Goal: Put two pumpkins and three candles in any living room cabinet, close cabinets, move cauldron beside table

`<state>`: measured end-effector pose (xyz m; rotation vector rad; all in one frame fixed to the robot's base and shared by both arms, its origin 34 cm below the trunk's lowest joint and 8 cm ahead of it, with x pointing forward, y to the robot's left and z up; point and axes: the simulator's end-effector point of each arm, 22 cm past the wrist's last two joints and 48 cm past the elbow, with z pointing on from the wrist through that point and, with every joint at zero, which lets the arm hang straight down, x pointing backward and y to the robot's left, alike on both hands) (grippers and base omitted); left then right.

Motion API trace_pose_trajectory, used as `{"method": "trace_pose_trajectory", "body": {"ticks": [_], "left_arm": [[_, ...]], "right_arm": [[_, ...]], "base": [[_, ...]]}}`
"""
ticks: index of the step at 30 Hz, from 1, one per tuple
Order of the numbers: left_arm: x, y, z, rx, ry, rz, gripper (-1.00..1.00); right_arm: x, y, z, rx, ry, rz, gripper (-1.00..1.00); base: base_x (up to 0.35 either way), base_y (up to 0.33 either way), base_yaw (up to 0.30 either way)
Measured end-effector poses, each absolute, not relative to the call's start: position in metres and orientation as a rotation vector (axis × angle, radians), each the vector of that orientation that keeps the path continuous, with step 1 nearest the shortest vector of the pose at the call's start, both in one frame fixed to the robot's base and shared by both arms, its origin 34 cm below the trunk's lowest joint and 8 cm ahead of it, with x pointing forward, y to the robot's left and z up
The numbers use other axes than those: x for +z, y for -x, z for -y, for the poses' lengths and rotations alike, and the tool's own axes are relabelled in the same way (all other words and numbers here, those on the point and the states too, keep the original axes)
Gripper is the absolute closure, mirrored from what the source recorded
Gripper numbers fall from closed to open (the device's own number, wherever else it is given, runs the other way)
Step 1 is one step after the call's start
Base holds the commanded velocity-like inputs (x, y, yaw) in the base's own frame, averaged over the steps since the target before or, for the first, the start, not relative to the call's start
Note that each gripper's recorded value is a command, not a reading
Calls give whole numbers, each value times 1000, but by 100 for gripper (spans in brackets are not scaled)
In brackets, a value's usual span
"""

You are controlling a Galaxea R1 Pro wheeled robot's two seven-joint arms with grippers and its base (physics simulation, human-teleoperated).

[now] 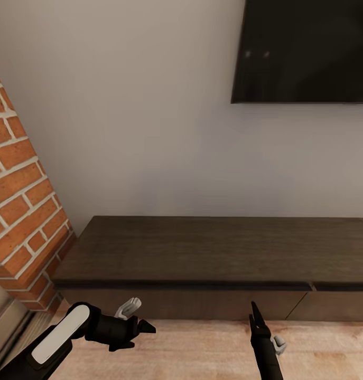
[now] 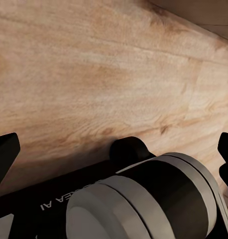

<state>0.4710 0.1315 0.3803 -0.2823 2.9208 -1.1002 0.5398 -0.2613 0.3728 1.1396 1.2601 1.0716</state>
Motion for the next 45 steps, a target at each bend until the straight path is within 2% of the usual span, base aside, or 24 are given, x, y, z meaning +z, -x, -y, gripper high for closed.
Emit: {"method": "trace_pose_trajectory", "body": {"ticks": [45], "left_arm": [[381, -471, -129, -1107, 278, -2919, -100]], "right_arm": [[373, -540, 261, 1072, -1141, -1260, -100]], "base": [[60, 0, 0]]}}
